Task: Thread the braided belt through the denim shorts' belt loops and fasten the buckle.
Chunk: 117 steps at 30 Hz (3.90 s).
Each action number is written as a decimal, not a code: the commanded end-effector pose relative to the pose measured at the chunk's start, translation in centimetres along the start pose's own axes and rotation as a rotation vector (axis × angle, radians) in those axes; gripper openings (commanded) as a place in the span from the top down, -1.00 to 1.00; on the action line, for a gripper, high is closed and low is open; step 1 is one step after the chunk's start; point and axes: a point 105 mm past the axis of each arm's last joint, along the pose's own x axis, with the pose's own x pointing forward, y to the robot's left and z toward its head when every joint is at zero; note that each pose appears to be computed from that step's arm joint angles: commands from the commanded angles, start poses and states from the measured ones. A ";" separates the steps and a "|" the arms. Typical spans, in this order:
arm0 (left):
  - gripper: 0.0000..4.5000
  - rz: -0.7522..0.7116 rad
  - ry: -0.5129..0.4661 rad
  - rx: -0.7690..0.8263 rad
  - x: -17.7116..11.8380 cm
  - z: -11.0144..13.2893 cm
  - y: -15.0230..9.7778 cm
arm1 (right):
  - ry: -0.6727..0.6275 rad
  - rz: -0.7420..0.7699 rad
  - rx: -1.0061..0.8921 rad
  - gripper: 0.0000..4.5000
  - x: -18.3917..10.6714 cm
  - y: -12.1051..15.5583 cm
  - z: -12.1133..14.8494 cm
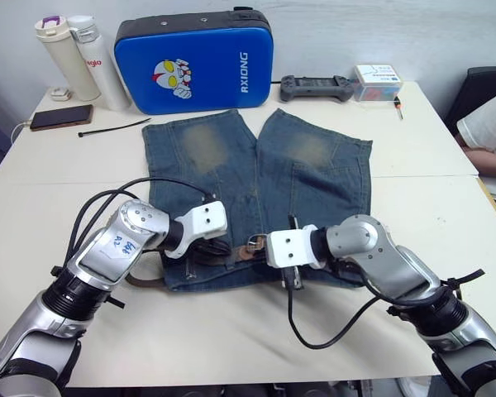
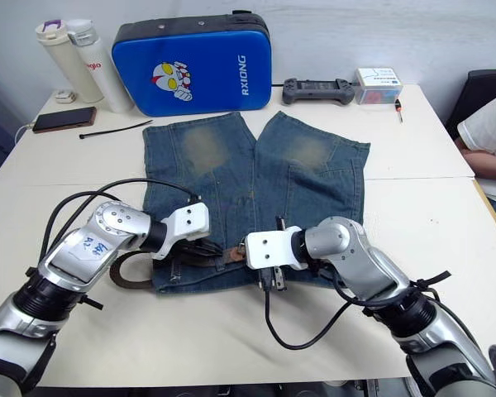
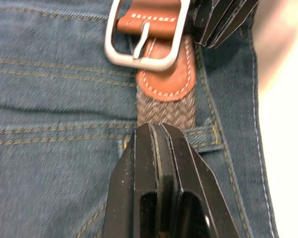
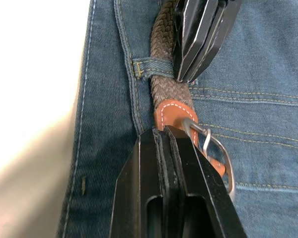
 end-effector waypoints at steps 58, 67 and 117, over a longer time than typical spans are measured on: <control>1.00 0.039 -0.022 -0.018 -0.7 -0.1 0.0 | -0.035 -0.027 0.240 0.28 1.1 -1.2 0.2; 1.00 0.034 -0.023 -0.024 -0.6 -0.3 -0.2 | 0.041 -0.083 0.203 0.28 1.1 -1.9 -0.9; 1.00 -0.009 0.008 0.004 0.3 -1.2 0.6 | 0.074 -0.011 -0.728 0.99 -4.4 -2.8 5.3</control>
